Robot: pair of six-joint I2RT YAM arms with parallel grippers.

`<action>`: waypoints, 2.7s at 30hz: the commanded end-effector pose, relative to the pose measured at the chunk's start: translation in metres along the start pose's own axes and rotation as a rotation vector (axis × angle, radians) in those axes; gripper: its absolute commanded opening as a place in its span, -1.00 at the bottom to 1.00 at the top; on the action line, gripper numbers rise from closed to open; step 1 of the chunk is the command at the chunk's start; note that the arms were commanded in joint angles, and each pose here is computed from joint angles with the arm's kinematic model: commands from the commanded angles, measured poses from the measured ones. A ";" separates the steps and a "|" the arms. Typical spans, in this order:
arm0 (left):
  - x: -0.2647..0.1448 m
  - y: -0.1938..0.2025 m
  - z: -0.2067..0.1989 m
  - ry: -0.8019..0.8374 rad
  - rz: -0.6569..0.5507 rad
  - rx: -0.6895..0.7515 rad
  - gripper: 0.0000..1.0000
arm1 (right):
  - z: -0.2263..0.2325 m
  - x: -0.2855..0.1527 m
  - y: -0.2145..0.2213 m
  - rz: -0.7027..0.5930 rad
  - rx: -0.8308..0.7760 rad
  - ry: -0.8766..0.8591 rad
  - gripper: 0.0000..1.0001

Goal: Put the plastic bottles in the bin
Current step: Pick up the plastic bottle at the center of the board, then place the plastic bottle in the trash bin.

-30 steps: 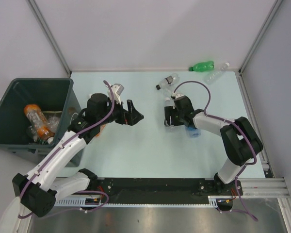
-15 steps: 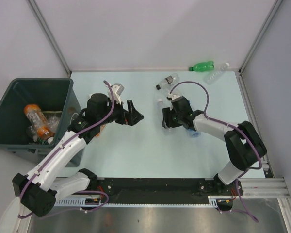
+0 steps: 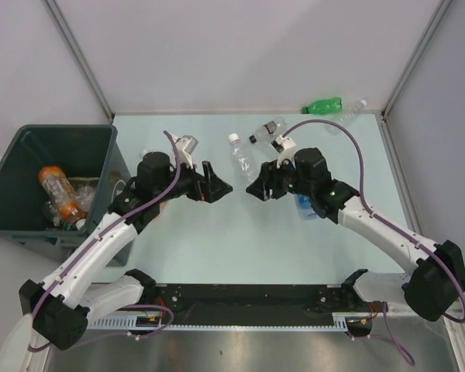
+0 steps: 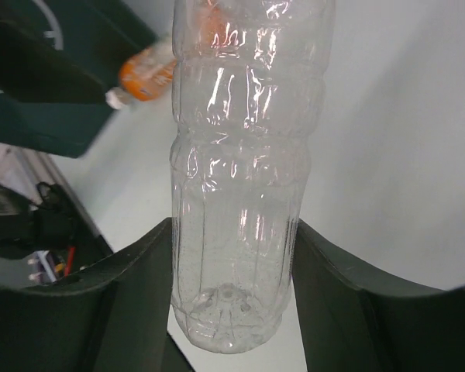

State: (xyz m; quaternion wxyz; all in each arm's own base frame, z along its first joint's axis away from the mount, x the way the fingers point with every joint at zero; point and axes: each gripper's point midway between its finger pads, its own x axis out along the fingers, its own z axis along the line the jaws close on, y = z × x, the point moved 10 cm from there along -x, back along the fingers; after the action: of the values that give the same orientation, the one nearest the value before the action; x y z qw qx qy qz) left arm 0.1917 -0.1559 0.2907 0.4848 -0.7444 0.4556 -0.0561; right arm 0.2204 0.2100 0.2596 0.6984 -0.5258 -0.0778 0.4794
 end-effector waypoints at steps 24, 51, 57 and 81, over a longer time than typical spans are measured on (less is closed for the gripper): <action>-0.021 -0.030 -0.032 0.230 -0.297 0.027 0.49 | 0.087 -0.047 -0.012 -0.047 -0.126 -0.561 -0.43; -0.152 -0.129 -0.028 -0.801 -0.679 0.260 -0.20 | 0.057 -0.047 0.000 -0.029 -0.044 -0.162 1.00; -0.190 -0.155 -0.023 -1.205 -0.788 0.269 -0.11 | 0.052 -0.044 0.003 -0.013 -0.028 -0.117 0.99; -0.218 -0.164 -0.005 -1.613 -0.903 0.157 1.00 | 0.040 -0.040 0.003 0.009 0.019 -0.067 0.99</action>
State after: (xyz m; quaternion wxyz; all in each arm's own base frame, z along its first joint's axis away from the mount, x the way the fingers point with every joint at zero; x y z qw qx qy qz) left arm 0.1653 0.0184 0.4967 0.6430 -0.6278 -0.3566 0.2553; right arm 0.1694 0.2064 0.2864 0.6922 -0.5040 -0.0960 0.5076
